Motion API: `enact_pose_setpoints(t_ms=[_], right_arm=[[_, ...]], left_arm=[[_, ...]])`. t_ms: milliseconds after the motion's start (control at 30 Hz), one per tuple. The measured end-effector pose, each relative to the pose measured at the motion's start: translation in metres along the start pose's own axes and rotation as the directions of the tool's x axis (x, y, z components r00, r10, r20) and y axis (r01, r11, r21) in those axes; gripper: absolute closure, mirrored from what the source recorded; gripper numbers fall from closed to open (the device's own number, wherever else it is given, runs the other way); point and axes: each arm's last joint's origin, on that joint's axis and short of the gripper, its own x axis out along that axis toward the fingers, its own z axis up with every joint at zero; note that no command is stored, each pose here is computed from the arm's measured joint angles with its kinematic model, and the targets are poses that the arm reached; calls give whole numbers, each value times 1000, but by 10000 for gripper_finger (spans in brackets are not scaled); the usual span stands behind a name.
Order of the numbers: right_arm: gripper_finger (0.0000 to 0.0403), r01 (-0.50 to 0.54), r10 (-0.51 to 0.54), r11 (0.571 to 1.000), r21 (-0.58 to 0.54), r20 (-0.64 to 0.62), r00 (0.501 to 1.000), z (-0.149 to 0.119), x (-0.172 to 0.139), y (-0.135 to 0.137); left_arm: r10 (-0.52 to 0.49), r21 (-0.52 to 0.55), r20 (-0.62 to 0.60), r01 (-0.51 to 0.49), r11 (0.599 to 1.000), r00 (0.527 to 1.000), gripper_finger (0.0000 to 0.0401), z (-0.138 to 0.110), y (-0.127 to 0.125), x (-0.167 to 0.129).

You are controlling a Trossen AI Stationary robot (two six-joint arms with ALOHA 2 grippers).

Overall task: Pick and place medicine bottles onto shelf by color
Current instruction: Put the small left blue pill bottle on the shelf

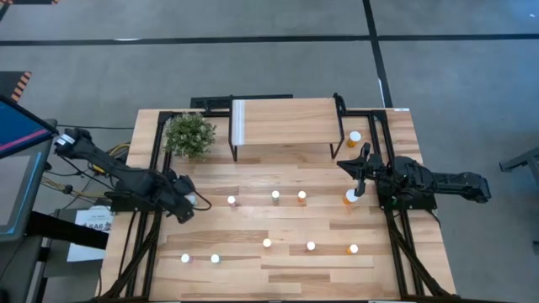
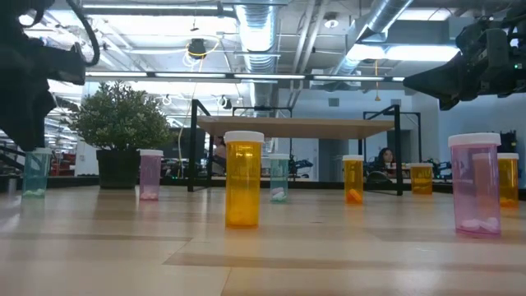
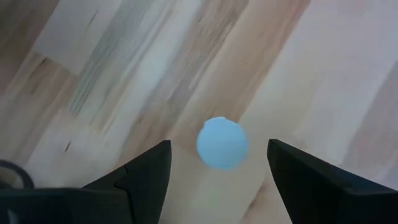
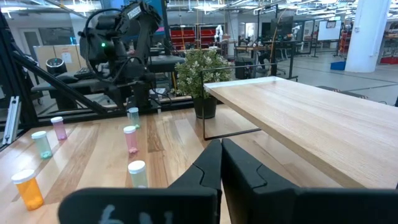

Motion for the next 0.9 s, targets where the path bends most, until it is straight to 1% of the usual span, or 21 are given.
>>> enact_pose_setpoints(t_ms=[133,267,500,567,667,900], right_arm=[[370,0,0,1000,0,0,1000,0,0,0],[370,0,0,1000,0,0,1000,0,0,0],[370,0,0,1000,0,0,1000,0,0,0],[370,0,0,1000,0,0,1000,0,0,0],[370,0,0,1000,0,0,1000,0,0,0],[370,0,0,1000,0,0,1000,0,0,0]], left_arm=[[34,7,-21,-34,999,999,147,0,-3,5],[45,10,-32,-45,999,998,147,0,-5,8],[39,8,-29,-39,999,999,147,1,-6,8],[39,7,-29,-39,999,999,153,1,-6,8],[39,6,-29,-39,999,999,174,1,-6,8],[39,-5,-30,-39,999,999,247,1,-6,8]])
